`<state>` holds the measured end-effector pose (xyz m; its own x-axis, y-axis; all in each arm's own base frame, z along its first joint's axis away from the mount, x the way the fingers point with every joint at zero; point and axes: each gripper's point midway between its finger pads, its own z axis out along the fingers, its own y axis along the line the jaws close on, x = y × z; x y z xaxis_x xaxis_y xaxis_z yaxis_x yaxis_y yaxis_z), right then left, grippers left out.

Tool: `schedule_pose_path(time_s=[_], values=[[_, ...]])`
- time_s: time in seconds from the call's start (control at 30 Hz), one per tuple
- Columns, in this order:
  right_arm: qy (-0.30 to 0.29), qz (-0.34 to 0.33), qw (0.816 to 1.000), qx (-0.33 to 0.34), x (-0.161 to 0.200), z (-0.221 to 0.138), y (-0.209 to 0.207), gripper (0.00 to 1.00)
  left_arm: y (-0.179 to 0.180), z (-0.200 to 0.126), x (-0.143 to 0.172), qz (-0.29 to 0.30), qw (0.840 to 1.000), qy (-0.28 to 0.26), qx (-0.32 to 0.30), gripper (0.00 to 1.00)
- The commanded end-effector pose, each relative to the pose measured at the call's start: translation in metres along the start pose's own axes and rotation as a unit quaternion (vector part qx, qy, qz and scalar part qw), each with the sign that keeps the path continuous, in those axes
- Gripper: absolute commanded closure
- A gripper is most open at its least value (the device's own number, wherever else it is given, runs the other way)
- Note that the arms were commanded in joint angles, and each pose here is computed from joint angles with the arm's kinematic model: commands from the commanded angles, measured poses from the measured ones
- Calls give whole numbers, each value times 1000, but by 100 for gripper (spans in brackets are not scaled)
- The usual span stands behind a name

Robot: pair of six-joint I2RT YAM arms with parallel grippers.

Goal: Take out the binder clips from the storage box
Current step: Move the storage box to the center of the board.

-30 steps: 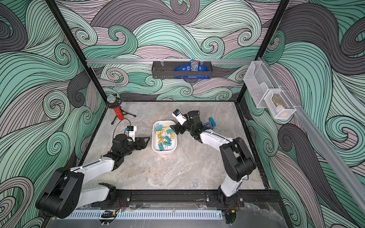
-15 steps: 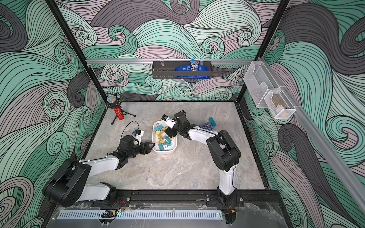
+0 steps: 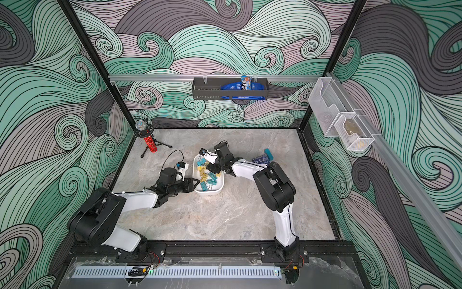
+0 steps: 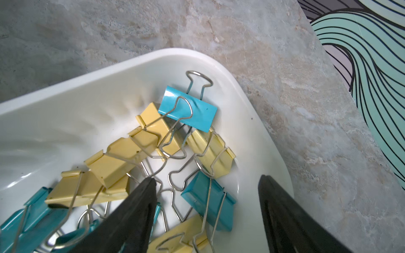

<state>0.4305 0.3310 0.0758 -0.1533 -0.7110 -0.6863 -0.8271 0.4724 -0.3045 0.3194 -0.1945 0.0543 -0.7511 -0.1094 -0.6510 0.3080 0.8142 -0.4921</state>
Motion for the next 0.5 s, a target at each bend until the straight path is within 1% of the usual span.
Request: schedule_pose_path(time_s=[0.0,0.13,0.27,0.37,0.47], values=[[6,-22,1000,16,-4,4,-5,28,6,0,4,1,1000,10,-24,53],[5,-29,999,19,-8,7,-6,31,12,-7,5,1,999,3,-44,59],[2,-33,999,17,-10,9,-3,34,16,-10,7,4,998,4,-56,71],[-5,-35,999,5,-14,5,5,34,23,-14,9,2,997,5,-76,73],[-10,-38,999,3,-18,-1,9,34,26,-24,8,4,996,-6,-91,75]])
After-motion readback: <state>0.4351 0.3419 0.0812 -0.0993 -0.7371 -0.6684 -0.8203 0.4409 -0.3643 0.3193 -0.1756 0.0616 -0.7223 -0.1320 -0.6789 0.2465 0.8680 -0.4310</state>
